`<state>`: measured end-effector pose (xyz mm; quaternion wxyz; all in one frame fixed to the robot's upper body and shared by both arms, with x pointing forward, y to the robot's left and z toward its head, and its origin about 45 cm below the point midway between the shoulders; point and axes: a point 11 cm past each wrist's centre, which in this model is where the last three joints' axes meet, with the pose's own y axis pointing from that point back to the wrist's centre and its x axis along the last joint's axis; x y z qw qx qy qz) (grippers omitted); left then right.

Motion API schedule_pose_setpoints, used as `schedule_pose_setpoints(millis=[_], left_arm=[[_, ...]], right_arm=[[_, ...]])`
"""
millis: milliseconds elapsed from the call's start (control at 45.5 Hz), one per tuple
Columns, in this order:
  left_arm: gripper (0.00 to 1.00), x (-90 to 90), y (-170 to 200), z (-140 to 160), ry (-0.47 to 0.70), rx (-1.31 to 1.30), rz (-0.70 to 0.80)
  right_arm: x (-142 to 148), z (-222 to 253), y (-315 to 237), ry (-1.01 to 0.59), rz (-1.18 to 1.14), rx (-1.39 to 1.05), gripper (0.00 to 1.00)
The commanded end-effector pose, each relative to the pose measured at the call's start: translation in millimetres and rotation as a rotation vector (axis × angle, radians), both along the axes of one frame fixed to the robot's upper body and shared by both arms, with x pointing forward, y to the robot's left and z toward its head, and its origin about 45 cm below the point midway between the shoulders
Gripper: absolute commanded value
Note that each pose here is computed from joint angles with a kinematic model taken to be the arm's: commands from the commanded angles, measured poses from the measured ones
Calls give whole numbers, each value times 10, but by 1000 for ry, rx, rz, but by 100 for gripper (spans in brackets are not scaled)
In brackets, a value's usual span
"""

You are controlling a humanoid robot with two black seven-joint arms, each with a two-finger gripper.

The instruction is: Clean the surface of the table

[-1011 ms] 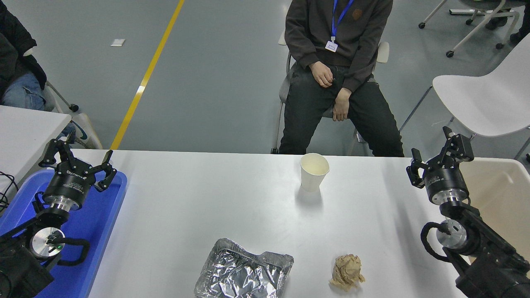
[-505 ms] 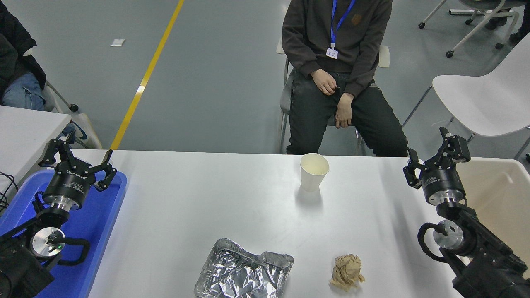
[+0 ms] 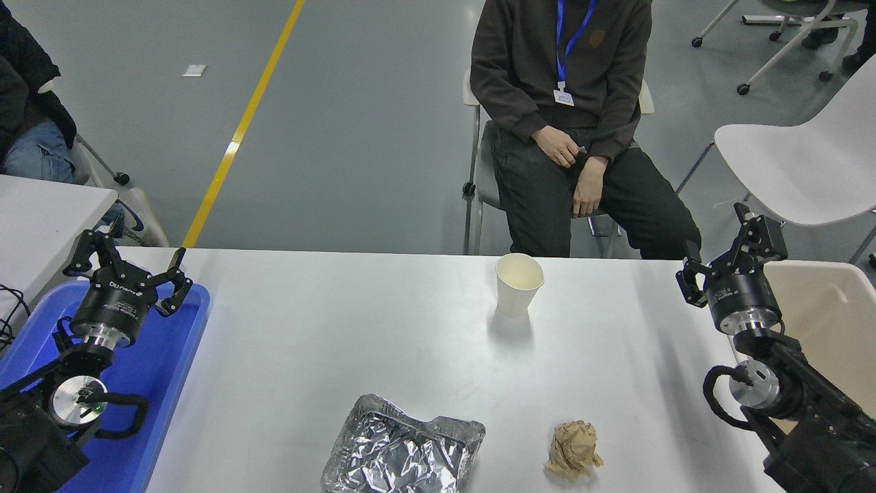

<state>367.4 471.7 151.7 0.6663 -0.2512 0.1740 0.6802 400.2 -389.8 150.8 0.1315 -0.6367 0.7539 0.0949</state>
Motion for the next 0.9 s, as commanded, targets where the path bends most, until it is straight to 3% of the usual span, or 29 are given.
schedule_pose_setpoints(millis=[0,198,462,879], left_arm=[[100,0,0,0,0,0,0],[100,0,1,0,0,-1,1],[100,2,-6,-2,-1,-2,0],[100,2,-8,-3,0,-3,-2]], right_arm=[[-16,-10,-45,11,6,-24,100],[-56,26,-259,26,-11,-83,100],[-59,-15,-148,25,12,-50,100],[32,110,109,85,213,-219,98]])
